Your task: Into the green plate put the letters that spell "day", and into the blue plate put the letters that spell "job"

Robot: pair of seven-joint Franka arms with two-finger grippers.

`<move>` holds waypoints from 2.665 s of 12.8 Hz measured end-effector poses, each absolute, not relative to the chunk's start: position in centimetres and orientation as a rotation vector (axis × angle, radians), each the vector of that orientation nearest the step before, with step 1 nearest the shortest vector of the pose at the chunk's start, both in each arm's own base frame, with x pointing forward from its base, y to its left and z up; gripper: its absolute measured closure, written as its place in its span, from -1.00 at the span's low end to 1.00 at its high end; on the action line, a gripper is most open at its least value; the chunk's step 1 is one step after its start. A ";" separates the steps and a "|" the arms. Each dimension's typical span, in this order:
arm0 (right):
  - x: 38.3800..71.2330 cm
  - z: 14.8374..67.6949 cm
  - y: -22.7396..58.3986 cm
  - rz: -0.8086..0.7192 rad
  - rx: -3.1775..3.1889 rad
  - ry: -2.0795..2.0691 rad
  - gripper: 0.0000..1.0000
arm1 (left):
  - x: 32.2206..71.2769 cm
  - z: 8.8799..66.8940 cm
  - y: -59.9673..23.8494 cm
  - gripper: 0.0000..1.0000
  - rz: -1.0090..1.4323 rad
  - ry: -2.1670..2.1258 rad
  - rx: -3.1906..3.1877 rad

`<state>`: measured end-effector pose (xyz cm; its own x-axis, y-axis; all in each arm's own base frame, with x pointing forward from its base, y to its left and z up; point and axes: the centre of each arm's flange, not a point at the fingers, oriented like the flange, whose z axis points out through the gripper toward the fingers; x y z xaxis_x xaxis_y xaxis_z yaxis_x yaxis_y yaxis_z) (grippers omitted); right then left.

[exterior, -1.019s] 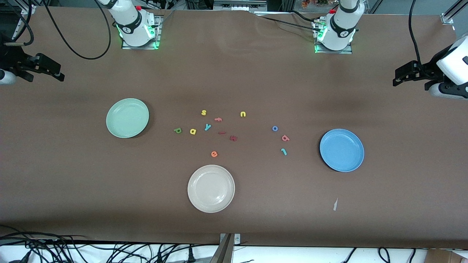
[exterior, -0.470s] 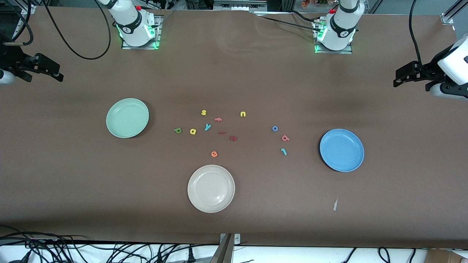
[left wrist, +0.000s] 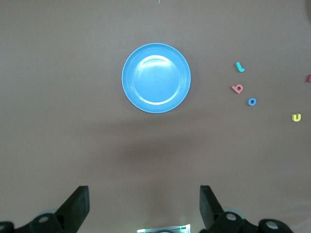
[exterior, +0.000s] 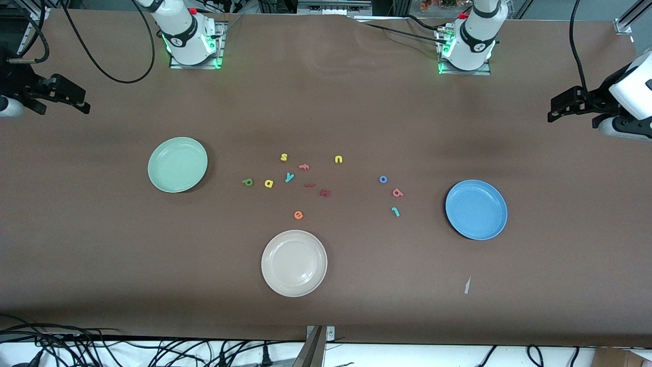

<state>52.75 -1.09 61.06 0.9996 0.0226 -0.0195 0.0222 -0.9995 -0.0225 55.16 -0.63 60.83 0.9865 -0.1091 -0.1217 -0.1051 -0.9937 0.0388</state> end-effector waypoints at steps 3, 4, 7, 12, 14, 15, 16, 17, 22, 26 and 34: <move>52.8 61.1 -1.1 0.029 -3.119 -0.035 -1.00 | 55.2 60.8 -0.7 -1.00 -0.193 -0.169 3.099; 52.8 61.1 -1.1 0.029 -3.119 -0.035 -1.00 | 55.2 60.8 -0.7 -1.00 -0.193 -0.169 3.099; 52.8 61.1 -1.1 0.029 -3.119 -0.034 -1.00 | 55.2 60.8 -0.8 -1.00 -0.193 -0.171 3.099; 52.7 61.1 -1.1 0.030 -3.119 -0.034 -1.00 | 55.2 61.0 -1.5 -1.00 -0.189 -0.190 3.099; 52.7 61.1 -1.1 0.030 -3.119 -0.034 -1.00 | 55.2 61.0 -1.6 -1.00 -0.188 -0.194 3.099; 52.7 61.1 -1.1 0.030 -3.119 -0.033 -1.00 | 55.2 61.0 -1.9 -1.00 -0.189 -0.202 3.098; 52.7 61.1 -1.1 0.031 -3.119 -0.033 -1.00 | 55.2 61.0 -2.2 -1.00 -0.189 -0.211 3.098; 52.7 61.1 -1.1 0.031 -3.119 -0.033 -1.00 | 55.1 60.9 -2.4 -1.00 -0.189 -0.217 3.098; 52.7 61.0 -1.1 0.040 -3.119 -0.033 -1.00 | 55.2 62.3 -4.0 -1.00 -0.142 -0.263 3.099; 52.7 61.0 -1.3 0.042 -3.119 -0.029 -1.00 | 55.2 62.3 -4.1 -1.00 -0.141 -0.264 3.100; 52.6 60.9 -1.6 0.057 -3.117 -0.020 -1.00 | 55.2 62.3 -4.0 -1.00 -0.142 -0.262 3.100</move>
